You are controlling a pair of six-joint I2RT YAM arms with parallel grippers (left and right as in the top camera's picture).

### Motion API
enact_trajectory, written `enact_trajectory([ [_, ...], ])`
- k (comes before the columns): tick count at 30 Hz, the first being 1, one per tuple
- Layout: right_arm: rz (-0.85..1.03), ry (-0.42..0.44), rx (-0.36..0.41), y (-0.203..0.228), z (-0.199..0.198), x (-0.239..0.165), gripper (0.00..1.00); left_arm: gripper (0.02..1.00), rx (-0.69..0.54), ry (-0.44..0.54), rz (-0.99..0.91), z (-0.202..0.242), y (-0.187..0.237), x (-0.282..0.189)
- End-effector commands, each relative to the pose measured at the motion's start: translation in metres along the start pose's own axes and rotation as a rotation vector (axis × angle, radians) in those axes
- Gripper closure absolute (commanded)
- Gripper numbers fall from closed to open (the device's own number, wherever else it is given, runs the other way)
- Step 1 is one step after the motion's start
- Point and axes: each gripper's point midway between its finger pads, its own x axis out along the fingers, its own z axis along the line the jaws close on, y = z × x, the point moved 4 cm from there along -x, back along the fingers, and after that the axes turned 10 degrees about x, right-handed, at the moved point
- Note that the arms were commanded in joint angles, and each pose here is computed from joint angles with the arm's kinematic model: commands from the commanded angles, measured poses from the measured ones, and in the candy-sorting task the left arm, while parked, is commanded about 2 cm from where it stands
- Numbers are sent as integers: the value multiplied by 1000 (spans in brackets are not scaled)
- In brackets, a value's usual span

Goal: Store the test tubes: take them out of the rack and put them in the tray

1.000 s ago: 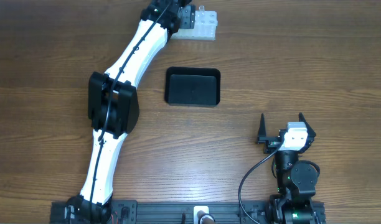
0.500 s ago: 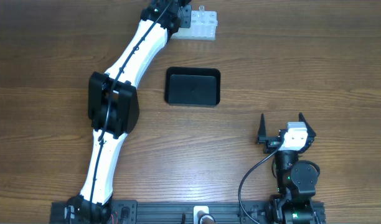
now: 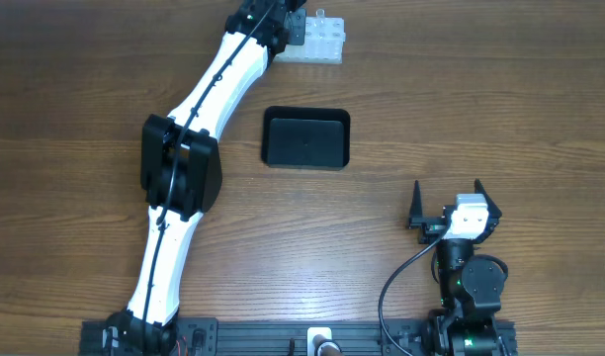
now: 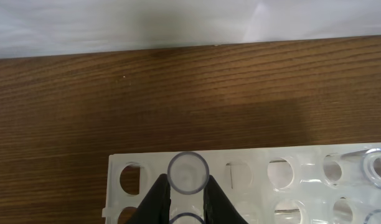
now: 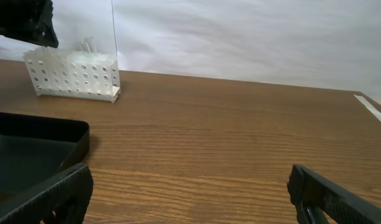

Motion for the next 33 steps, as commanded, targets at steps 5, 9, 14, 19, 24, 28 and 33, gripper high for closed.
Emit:
enact_trajectory([
  [5,-1,2,-3,1,-1,0,9,982,2,4,-15,-5,-4,1],
  [9,-2,1,-3,1,-1,0,7,980,6,7,-15,-8,-4,0],
  [14,-2,1,-3,1,-1,0,9,980,11,12,-17,-12,-5,-2],
  [19,-2,1,-3,1,-1,0,9,982,12,13,-22,-13,-11,-8],
  [24,-2,1,-3,1,-1,0,7,982,5,7,-51,-11,-22,-16],
  [28,-2,2,-3,1,-1,0,9,980,3,7,-59,-10,-26,-22],
  [33,-2,1,-3,1,-1,0,9,982,-1,-6,-72,-5,-33,-35],
])
